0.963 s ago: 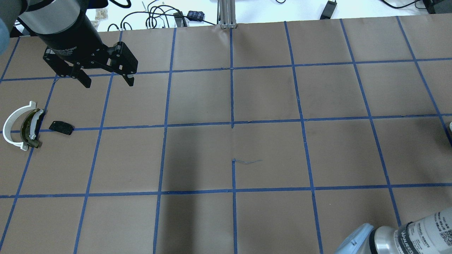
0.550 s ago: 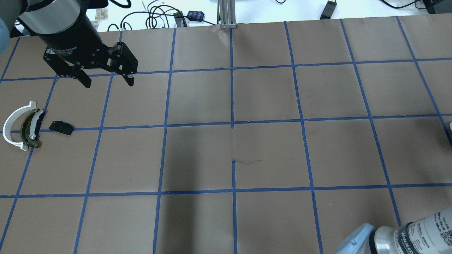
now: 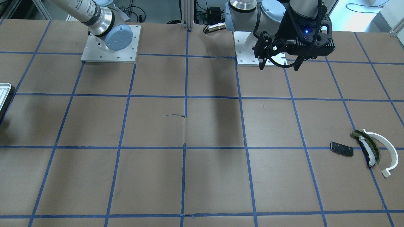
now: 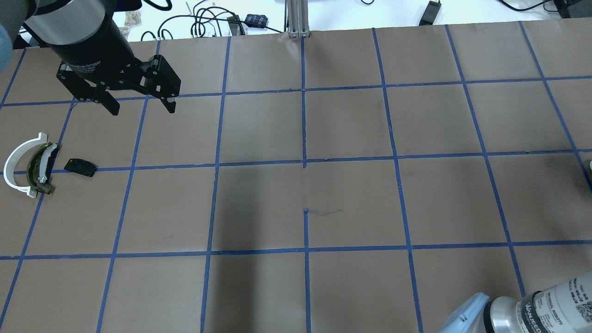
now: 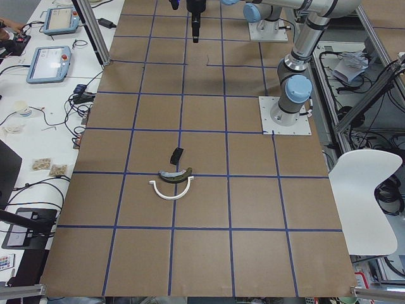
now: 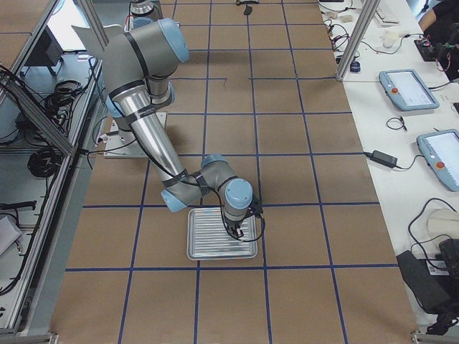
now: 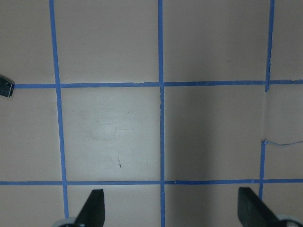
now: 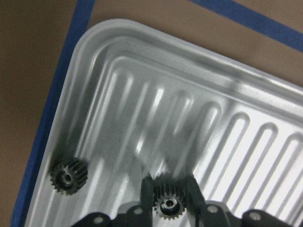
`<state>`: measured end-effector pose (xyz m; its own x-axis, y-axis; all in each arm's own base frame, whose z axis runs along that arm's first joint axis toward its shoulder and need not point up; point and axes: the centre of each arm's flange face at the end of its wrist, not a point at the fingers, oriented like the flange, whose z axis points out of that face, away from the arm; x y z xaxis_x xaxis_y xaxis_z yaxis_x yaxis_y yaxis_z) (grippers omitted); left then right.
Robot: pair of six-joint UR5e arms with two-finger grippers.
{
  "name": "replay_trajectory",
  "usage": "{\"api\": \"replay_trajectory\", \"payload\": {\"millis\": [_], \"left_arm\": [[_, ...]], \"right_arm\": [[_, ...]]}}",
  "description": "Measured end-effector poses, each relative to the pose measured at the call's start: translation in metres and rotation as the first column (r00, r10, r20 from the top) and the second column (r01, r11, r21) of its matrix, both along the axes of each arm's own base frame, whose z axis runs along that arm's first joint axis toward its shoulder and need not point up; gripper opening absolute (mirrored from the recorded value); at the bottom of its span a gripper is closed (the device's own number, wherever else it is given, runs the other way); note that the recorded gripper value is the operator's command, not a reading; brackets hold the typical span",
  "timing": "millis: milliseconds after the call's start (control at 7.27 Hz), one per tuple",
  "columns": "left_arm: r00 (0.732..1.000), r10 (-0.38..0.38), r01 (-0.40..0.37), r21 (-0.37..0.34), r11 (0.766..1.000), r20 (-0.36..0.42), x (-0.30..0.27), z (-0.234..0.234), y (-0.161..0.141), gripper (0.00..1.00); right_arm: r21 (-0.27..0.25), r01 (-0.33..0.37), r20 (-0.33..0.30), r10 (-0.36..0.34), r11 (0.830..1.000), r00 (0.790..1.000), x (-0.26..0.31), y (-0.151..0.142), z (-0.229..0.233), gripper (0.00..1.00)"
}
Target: Place bearing gear from tray to pile
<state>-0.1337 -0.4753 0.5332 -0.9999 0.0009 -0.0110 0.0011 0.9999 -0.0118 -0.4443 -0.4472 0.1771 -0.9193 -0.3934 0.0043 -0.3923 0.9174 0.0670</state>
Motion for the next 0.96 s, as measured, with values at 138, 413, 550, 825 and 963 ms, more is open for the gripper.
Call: {"api": "replay_trajectory", "payload": {"millis": [138, 413, 550, 825, 963], "left_arm": [[1.0, 0.0, 0.0, 0.0, 1.0, 0.0, 0.0, 0.0, 0.0, 1.0], [1.0, 0.0, 0.0, -0.001, 1.0, 0.0, 0.0, 0.0, 0.0, 1.0], [1.0, 0.0, 0.0, -0.001, 1.0, 0.0, 0.0, 0.0, 0.0, 1.0], [1.0, 0.001, -0.001, -0.001, 1.0, 0.0, 0.001, 0.0, 0.0, 1.0], [1.0, 0.002, -0.002, -0.001, 1.0, -0.001, 0.001, 0.0, -0.001, 1.0]], "right_arm": [[0.003, 0.001, -0.002, -0.001, 1.0, 1.0, 0.0, 0.0, 0.002, 0.21], [0.006, 0.006, -0.014, -0.006, 1.0, 1.0, 0.001, 0.002, 0.01, 0.21], [0.002, 0.025, -0.03, -0.025, 1.0, 0.999, 0.004, 0.0, 0.025, 0.21], [-0.046, 0.128, -0.038, -0.13, 0.991, 0.991, 0.059, -0.024, 0.092, 0.21], [-0.056, 0.172, -0.031, -0.174, 0.984, 0.984, 0.109, -0.043, 0.126, 0.21]]}}
